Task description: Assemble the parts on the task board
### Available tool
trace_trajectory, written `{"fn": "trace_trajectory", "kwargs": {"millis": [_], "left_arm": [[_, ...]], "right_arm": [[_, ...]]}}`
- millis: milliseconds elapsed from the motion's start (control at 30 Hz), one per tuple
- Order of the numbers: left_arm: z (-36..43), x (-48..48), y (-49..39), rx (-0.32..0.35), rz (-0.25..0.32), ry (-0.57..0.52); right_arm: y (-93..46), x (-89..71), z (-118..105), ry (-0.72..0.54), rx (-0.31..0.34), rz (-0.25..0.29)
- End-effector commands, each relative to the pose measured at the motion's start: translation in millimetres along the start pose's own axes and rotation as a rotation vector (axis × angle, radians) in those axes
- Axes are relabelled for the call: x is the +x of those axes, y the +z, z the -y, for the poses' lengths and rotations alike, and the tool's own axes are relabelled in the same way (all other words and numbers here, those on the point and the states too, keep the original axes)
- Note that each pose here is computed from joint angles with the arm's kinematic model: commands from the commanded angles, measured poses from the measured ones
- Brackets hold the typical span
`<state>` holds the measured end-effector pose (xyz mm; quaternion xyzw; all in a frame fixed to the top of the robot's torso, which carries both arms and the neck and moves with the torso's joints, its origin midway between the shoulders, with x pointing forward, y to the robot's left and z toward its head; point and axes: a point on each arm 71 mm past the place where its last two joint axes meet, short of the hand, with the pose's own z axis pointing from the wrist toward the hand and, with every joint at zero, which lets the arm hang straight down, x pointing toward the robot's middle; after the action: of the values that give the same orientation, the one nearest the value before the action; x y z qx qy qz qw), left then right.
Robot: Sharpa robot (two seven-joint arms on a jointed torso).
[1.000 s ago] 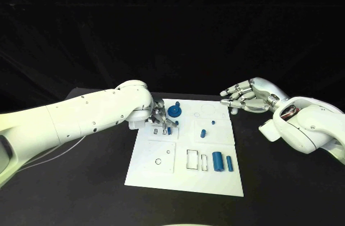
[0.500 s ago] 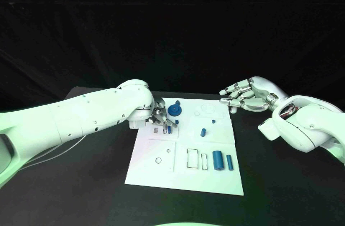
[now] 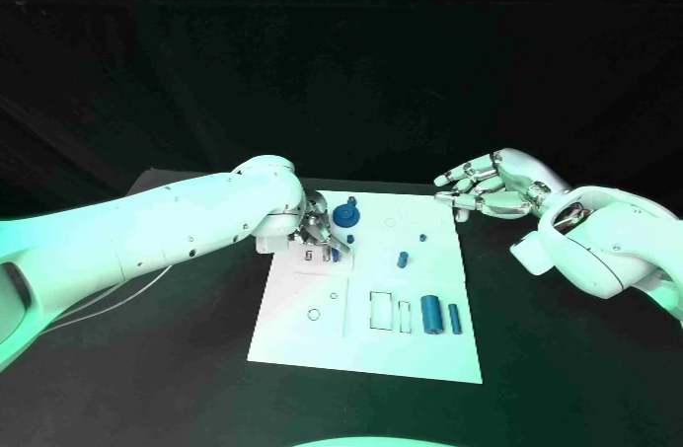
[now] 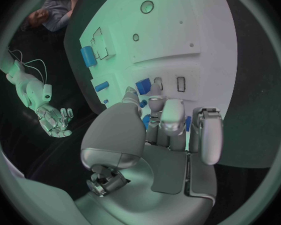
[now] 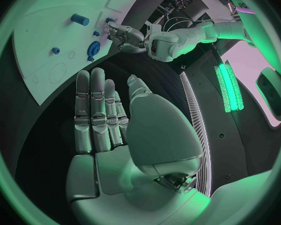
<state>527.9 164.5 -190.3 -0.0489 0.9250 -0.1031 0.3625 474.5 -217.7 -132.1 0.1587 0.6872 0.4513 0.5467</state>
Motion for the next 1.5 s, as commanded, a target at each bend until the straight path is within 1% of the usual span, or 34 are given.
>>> {"fn": "trace_trajectory", "kwargs": {"millis": [33, 600, 967, 1100, 1267, 1367, 1500], "left_arm": [[2.1, 2.3, 0.3, 0.005, -0.024, 0.002], [4.3, 2.9, 1.0, 0.017, -0.028, -0.03], [0.0, 3.1, -1.1, 0.032, -0.034, -0.098], [-3.5, 2.8, -3.9, 0.048, -0.012, -0.174], [-12.2, 3.2, -9.5, 0.054, 0.036, -0.258], [-17.5, 4.2, -13.2, 0.049, 0.086, -0.284], [-21.1, 9.5, -16.4, 0.048, 0.129, -0.286]], "right_arm": [[0.3, 0.6, -0.1, -0.008, -0.002, -0.006], [0.3, 0.9, 0.9, -0.008, 0.003, -0.012], [-0.3, 0.1, 2.6, -0.009, 0.009, -0.012], [0.1, 0.8, 2.7, -0.008, 0.006, -0.012], [0.2, 1.8, 4.5, -0.008, 0.007, -0.011], [-0.5, 1.5, 5.7, -0.008, 0.009, -0.01], [-1.2, 0.7, 6.8, -0.009, 0.011, -0.008]]}}
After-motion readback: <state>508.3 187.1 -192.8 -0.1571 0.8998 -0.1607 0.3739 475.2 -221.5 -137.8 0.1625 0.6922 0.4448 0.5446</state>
